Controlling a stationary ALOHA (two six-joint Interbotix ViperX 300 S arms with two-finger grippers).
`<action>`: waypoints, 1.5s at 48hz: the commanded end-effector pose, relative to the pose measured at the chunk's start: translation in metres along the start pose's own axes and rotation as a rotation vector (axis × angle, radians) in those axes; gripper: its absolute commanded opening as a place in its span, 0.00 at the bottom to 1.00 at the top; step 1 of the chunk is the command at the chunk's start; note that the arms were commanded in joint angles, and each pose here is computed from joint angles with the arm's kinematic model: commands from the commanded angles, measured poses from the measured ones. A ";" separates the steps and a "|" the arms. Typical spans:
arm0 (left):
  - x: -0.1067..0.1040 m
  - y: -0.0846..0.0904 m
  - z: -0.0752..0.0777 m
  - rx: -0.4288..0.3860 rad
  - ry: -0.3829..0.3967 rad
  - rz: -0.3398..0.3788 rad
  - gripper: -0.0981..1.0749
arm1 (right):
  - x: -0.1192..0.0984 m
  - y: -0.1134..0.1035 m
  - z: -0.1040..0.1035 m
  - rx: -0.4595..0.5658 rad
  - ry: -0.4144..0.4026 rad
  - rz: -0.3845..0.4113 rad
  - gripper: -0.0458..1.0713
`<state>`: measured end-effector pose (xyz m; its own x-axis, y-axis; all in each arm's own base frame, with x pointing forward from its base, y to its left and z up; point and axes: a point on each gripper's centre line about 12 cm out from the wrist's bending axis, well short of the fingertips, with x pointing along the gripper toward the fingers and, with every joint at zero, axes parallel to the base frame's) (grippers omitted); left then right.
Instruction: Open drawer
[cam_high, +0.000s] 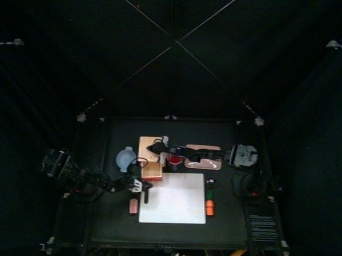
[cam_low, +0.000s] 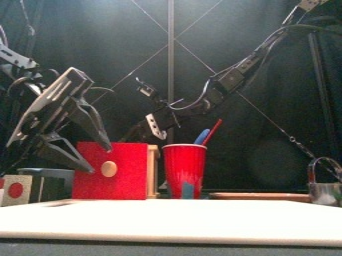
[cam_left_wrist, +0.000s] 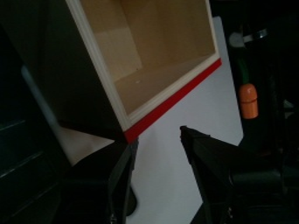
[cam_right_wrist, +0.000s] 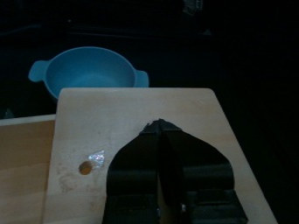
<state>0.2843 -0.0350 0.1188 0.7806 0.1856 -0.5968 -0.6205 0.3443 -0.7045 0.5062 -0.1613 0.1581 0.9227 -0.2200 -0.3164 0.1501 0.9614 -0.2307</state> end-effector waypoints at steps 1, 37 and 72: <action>-0.005 -0.007 -0.001 0.011 0.024 -0.030 0.77 | -0.006 -0.003 0.023 -0.004 -0.047 -0.009 0.09; -0.116 -0.035 0.046 0.621 -0.185 -0.589 0.76 | -0.122 0.067 0.116 -0.065 -0.251 0.130 0.09; -0.115 -0.033 0.067 0.852 -0.316 -0.563 0.76 | -0.270 0.103 0.048 0.052 -0.235 0.236 0.09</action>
<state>0.2163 -0.0078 0.2277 0.9962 -0.0221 -0.0837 -0.0008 0.9644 -0.2644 0.2954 0.0049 0.2526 0.9831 0.0457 -0.1771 -0.0687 0.9896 -0.1262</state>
